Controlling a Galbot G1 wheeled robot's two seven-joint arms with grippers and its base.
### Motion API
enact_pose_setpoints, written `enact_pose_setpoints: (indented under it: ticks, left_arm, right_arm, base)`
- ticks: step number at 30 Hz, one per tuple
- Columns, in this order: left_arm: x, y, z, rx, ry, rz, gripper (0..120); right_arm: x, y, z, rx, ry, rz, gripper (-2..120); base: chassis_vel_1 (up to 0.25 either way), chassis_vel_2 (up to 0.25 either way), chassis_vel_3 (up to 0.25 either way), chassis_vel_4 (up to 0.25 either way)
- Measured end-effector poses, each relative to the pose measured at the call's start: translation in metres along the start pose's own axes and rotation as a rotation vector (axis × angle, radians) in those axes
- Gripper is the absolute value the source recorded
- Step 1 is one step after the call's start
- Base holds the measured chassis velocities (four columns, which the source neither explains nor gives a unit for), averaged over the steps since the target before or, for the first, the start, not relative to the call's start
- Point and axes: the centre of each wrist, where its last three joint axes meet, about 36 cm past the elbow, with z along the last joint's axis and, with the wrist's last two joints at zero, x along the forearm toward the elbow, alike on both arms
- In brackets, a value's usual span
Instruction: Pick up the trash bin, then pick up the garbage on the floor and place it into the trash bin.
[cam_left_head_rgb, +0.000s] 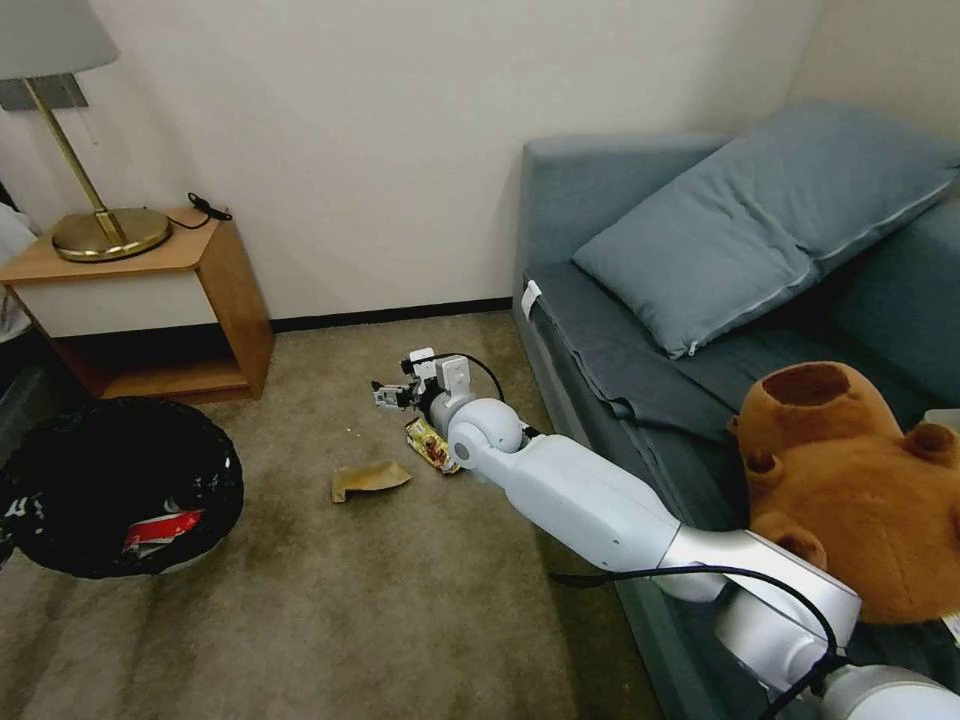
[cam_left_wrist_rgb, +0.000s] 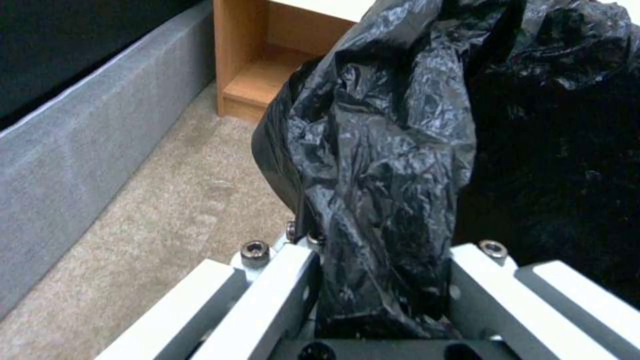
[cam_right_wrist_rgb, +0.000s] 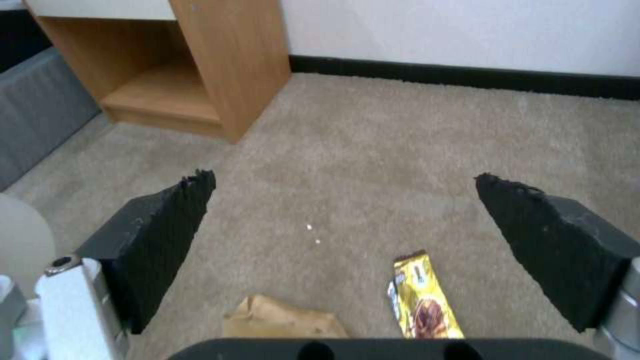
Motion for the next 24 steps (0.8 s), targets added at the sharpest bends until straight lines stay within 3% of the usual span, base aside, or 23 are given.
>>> enact_pose_setpoints:
  ticks: [24]
  left_arm:
    - [0.003, 0.002, 0.000, -0.001, 0.001, -0.002, 4]
  right_arm:
    - [-0.002, 0.008, 0.015, 0.015, 0.023, -0.015, 100]
  base:
    - [-0.096, 0.102, 0.100, -0.097]
